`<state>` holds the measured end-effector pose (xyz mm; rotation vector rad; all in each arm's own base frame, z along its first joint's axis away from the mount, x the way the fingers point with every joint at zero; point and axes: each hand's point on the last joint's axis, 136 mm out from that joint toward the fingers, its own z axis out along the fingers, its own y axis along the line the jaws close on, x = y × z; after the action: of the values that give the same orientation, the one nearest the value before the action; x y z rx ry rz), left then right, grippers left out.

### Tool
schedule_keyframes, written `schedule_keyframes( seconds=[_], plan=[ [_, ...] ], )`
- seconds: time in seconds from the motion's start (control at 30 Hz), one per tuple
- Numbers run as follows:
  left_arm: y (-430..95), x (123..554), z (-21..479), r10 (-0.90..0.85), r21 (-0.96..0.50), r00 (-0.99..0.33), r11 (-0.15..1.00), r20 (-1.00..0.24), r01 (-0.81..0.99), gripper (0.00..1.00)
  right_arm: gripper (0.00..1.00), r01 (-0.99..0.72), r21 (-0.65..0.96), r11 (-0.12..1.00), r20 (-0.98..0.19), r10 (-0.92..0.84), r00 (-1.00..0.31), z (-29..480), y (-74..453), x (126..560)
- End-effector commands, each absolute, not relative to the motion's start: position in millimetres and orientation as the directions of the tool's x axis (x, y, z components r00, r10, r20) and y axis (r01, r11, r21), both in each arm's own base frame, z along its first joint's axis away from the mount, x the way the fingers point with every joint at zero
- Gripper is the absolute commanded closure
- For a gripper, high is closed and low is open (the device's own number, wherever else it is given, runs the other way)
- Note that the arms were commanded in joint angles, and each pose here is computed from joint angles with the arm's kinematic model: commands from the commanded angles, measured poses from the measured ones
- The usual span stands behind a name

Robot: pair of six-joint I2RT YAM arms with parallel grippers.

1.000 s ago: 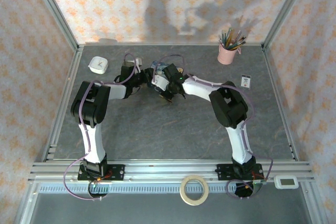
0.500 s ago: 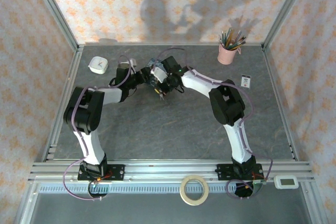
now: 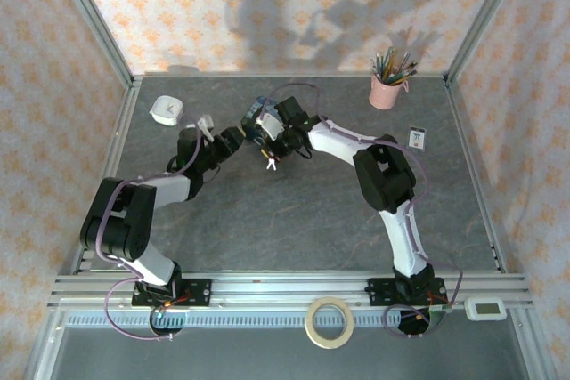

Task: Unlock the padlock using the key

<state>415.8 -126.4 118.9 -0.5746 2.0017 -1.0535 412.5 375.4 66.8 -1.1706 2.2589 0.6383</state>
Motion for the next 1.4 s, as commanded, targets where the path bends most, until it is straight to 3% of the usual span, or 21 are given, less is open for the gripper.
schedule_keyframes(
  seconds=[0.0,0.1,0.43,0.5,0.7,0.77,0.83,0.93,1.07,1.23,1.27,1.37],
  plan=[
    [-147.0,420.3,137.1,-0.751,-0.908,-0.554,0.420,-0.359,0.019,0.54,1.00,-0.839,0.224,0.495,-0.636,-0.578,-0.511,64.3,384.7,404.5],
    [-157.8,426.3,132.0,-0.775,-0.928,-0.544,0.373,-0.322,0.019,0.62,1.00,-0.838,0.231,0.494,-0.633,-0.578,-0.515,62.5,384.7,403.6],
    [-171.8,445.8,106.5,-0.794,-0.945,-0.543,0.327,-0.273,-0.002,0.63,1.00,-0.841,0.249,0.480,-0.646,-0.565,-0.514,66.7,388.3,401.2],
    [-169.6,448.8,106.3,-0.800,-0.942,-0.529,0.335,-0.284,-0.001,0.67,1.00,-0.843,0.251,0.476,-0.647,-0.565,-0.512,67.0,388.4,400.9],
    [-169.1,459.2,92.5,-0.798,-0.930,-0.518,0.367,-0.309,-0.010,0.89,1.00,-0.850,0.259,0.458,-0.660,-0.558,-0.502,73.4,389.3,396.5],
    [-169.2,462.0,90.6,-0.795,-0.927,-0.517,0.376,-0.318,-0.008,1.00,1.00,-0.851,0.256,0.459,-0.668,-0.552,-0.499,76.5,388.8,395.0],
    [-168.6,462.3,89.1,-0.795,-0.926,-0.516,0.376,-0.318,-0.009,1.00,0.86,-0.842,0.262,0.472,-0.674,-0.535,-0.510,84.3,387.9,395.8],
    [-167.8,459.8,86.8,-0.794,-0.925,-0.517,0.381,-0.319,-0.014,1.00,0.51,-0.817,0.301,0.492,-0.665,-0.506,-0.550,101.4,385.6,390.3],
    [-166.4,454.9,85.3,-0.798,-0.928,-0.517,0.372,-0.310,-0.018,1.00,0.45,-0.759,0.352,0.547,-0.664,-0.426,-0.615,127.4,372.9,381.1],
    [-165.4,450.2,84.0,-0.805,-0.933,-0.513,0.360,-0.299,-0.020,1.00,0.41,-0.558,0.470,0.684,-0.648,-0.163,-0.744,155.5,340.4,394.6],
    [-165.0,450.3,83.5,-0.806,-0.933,-0.511,0.360,-0.300,-0.022,1.00,0.36,-0.525,0.508,0.683,-0.639,-0.110,-0.761,161.7,335.8,396.6],
    [-165.6,450.9,82.3,-0.804,-0.933,-0.514,0.359,-0.297,-0.022,1.00,0.34,-0.488,0.550,0.678,-0.636,-0.039,-0.771,170.1,331.2,398.1]
  ],
)
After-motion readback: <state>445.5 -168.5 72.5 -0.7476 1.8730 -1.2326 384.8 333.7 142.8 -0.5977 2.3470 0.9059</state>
